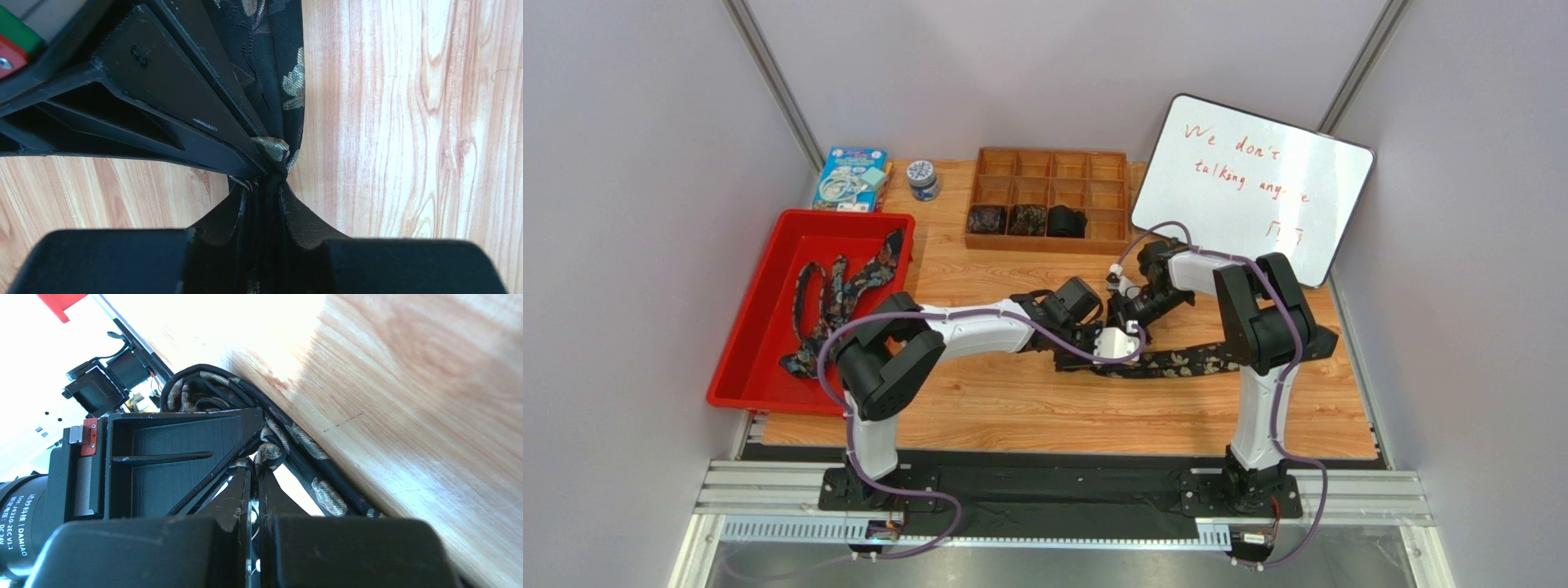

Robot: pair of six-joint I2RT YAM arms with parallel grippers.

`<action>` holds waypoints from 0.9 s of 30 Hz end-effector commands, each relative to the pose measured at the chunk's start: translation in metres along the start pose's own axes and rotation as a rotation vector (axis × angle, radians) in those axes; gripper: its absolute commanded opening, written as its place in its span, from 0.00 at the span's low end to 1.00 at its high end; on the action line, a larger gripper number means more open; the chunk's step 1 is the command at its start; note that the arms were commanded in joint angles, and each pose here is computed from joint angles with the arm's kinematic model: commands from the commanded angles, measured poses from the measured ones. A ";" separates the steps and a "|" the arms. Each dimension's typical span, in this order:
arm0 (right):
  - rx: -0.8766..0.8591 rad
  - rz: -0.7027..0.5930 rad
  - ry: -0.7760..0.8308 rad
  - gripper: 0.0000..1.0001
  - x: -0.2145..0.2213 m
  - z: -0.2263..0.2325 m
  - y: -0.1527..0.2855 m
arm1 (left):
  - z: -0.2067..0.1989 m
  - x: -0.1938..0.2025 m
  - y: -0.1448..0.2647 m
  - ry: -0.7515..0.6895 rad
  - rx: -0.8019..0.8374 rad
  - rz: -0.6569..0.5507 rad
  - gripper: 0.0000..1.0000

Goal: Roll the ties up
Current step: Roll the tie at the center of the board.

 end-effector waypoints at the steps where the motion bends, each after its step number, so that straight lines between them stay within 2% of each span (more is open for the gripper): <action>1: 0.055 -0.071 0.049 0.00 -0.019 -0.006 0.004 | -0.023 0.025 0.004 -0.009 0.118 0.093 0.10; 3: 0.074 -0.066 0.048 0.00 -0.019 -0.012 0.002 | -0.020 0.023 0.001 0.002 0.133 0.087 0.17; 5: 0.082 -0.077 0.059 0.00 -0.021 -0.015 0.000 | -0.019 0.023 0.001 0.022 0.162 0.067 0.17; 7: 0.097 -0.087 0.060 0.00 -0.023 -0.019 -0.002 | -0.021 0.023 0.001 0.018 0.190 0.066 0.15; 9: 0.107 -0.097 0.069 0.01 -0.027 -0.021 -0.002 | -0.021 0.022 0.002 0.017 0.197 0.053 0.07; 13: 0.072 -0.084 0.051 0.15 -0.022 -0.020 0.004 | -0.021 0.024 -0.002 0.031 0.214 0.068 0.01; 23: -0.012 -0.064 0.036 0.30 -0.016 -0.002 0.012 | -0.023 0.027 -0.005 0.058 0.221 0.078 0.00; 27: -0.042 -0.059 0.025 0.31 -0.014 0.005 0.015 | -0.025 0.028 -0.006 0.062 0.224 0.080 0.00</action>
Point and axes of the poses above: each gripper's point midway between its finger pads, its own y axis back along the fingers, its own z axis along the line the jaws close on, x = y × z, the point moved 5 cm from there along y, back along the fingers, and after that the axes turned 7 degrees about -y, right-handed, at the moved point
